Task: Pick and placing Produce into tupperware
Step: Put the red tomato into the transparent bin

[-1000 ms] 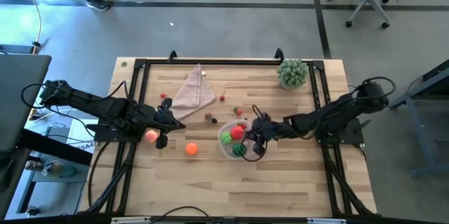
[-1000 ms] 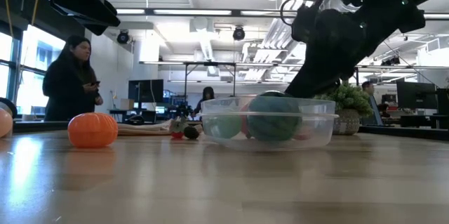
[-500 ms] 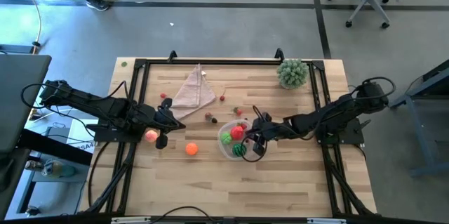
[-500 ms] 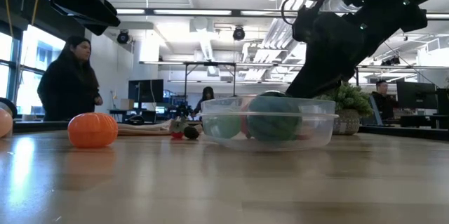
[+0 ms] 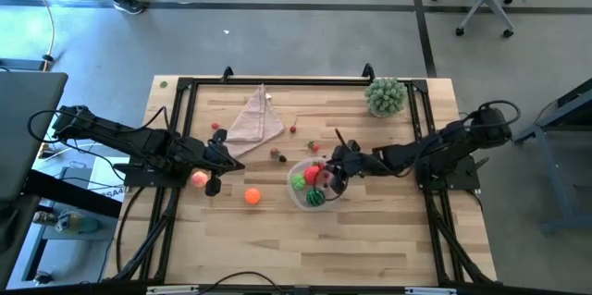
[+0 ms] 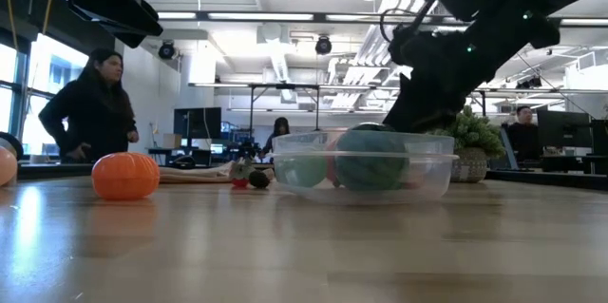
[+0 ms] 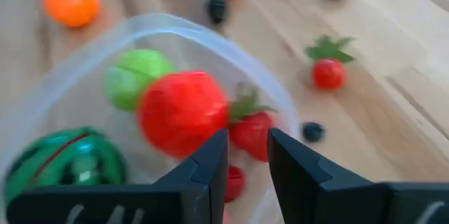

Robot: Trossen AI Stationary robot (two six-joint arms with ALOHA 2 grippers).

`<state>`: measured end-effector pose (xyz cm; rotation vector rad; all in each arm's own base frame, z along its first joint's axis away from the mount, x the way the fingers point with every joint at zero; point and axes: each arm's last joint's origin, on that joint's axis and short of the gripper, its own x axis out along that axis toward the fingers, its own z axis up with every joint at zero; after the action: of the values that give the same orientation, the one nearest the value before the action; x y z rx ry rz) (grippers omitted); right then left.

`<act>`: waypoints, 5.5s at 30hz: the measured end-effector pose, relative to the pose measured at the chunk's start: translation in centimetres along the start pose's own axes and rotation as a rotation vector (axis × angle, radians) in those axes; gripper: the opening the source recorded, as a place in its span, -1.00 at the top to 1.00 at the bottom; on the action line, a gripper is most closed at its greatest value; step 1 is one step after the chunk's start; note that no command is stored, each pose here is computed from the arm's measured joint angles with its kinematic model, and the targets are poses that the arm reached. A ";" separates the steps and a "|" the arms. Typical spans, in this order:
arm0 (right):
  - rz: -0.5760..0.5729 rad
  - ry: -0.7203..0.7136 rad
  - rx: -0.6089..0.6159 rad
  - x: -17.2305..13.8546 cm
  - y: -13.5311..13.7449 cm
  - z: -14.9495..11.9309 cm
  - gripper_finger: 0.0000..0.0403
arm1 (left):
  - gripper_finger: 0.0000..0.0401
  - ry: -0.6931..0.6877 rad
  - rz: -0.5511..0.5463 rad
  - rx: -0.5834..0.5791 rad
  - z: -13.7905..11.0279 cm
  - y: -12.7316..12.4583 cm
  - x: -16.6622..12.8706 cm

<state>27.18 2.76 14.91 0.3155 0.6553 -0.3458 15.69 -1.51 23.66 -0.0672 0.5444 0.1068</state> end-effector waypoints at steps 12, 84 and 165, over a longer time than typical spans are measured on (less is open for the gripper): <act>0.180 -0.186 0.108 -1.1 -1.5 4.1 0.55 | 1.00 0.000 0.000 0.000 0.0 0.0 0.0; 0.028 0.002 -0.226 5.6 -6.0 0.7 0.33 | 1.00 0.001 0.000 0.000 0.0 0.0 0.0; -0.014 -0.017 -0.368 7.2 -6.2 3.7 0.52 | 1.00 0.000 0.000 0.000 0.0 0.0 0.0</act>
<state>31.94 -5.77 11.97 -0.0435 0.6901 -0.2349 15.69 -1.51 23.65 -0.0672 0.5448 0.1066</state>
